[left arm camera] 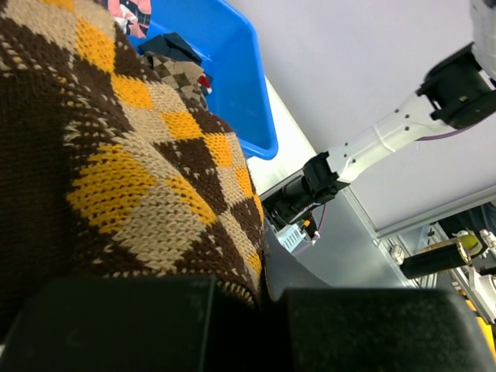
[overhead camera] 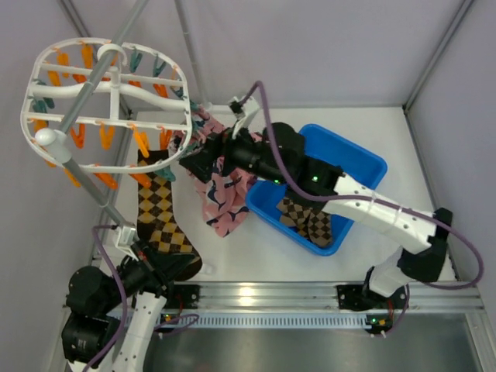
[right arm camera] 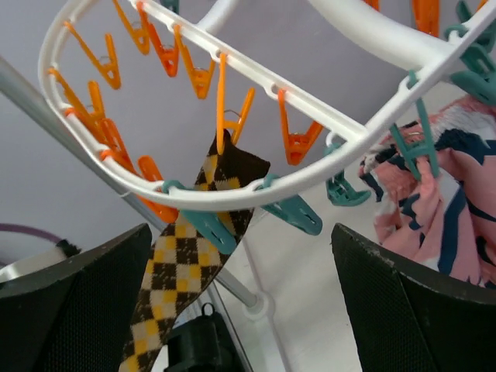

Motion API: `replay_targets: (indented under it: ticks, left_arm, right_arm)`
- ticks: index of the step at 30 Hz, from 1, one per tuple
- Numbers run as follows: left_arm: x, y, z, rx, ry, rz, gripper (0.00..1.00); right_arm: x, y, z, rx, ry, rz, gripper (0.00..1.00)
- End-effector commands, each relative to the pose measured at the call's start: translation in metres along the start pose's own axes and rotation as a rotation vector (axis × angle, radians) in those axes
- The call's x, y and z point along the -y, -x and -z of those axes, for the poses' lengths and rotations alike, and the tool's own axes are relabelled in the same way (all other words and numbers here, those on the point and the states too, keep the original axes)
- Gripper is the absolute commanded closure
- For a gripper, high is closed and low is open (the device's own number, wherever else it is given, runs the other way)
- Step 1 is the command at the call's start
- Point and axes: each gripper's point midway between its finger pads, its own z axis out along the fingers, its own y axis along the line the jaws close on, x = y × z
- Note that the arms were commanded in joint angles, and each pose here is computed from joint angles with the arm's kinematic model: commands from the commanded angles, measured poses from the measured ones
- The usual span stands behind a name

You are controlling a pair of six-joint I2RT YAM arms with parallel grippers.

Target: Remove the socks clipped to the hanger

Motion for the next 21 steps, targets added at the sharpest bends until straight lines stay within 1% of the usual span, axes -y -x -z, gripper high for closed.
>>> replay_targets:
  ticks: [1,3,4,5,7,8,10,11,12,13,14,15,17,18,20,21]
  left_arm:
    - [-0.005,-0.002,-0.002,0.001,0.009,-0.014,1.0]
    - [-0.006,-0.002,-0.003,-0.002,0.009,-0.007,1.0]
    - [-0.005,-0.002,-0.002,-0.001,0.008,-0.003,1.0]
    - [-0.003,-0.002,-0.001,0.002,0.002,-0.008,1.0]
    - [0.002,-0.001,0.0,0.001,-0.009,-0.002,1.0]
    - [0.003,-0.001,0.002,0.004,-0.012,-0.001,1.0]
    - [0.011,0.001,0.005,0.009,-0.026,0.008,1.0]
    - [0.015,0.003,0.009,0.021,-0.029,0.01,1.0]
    - [0.019,0.005,0.011,0.028,-0.034,0.01,1.0]
    - [0.02,0.005,0.013,0.031,-0.027,0.015,1.0]
    - [0.02,0.005,0.015,0.035,-0.02,0.014,1.0]
    - [0.02,0.006,0.016,0.04,-0.013,0.012,1.0]
    - [0.018,0.005,0.021,0.049,0.018,0.008,1.0]
    - [0.016,0.004,0.022,0.05,0.034,0.009,1.0]
    - [0.005,0.001,0.023,0.047,0.09,0.027,1.0]
    - [0.0,0.0,0.023,0.048,0.109,0.035,1.0]
  right_arm:
    - [-0.011,0.047,0.043,0.212,0.039,-0.008,0.05]
    - [-0.011,0.045,0.057,0.243,0.057,-0.025,0.04]
    - [0.002,0.02,0.054,0.207,0.038,-0.034,0.05]
    - [0.0,0.021,0.055,0.239,0.059,-0.04,0.05]
    - [0.009,-0.004,0.047,0.203,0.051,-0.052,0.07]
    - [0.005,-0.007,0.043,0.21,0.084,-0.054,0.08]
    - [0.009,-0.027,0.032,0.19,0.101,-0.06,0.13]
    - [0.01,-0.035,0.027,0.207,0.124,-0.078,0.17]
    - [0.005,-0.028,0.025,0.247,0.147,-0.079,0.18]
    - [0.01,-0.041,0.023,0.239,0.146,-0.102,0.19]
    - [0.011,-0.044,0.021,0.251,0.157,-0.108,0.2]
    - [0.008,-0.042,0.018,0.298,0.188,-0.114,0.26]
    - [0.011,-0.052,0.012,0.301,0.19,-0.122,0.34]
    - [0.011,-0.058,0.005,0.302,0.198,-0.131,0.39]
    - [0.008,-0.061,-0.002,0.317,0.224,-0.142,0.44]
    - [0.005,-0.072,-0.008,0.3,0.258,-0.144,0.45]
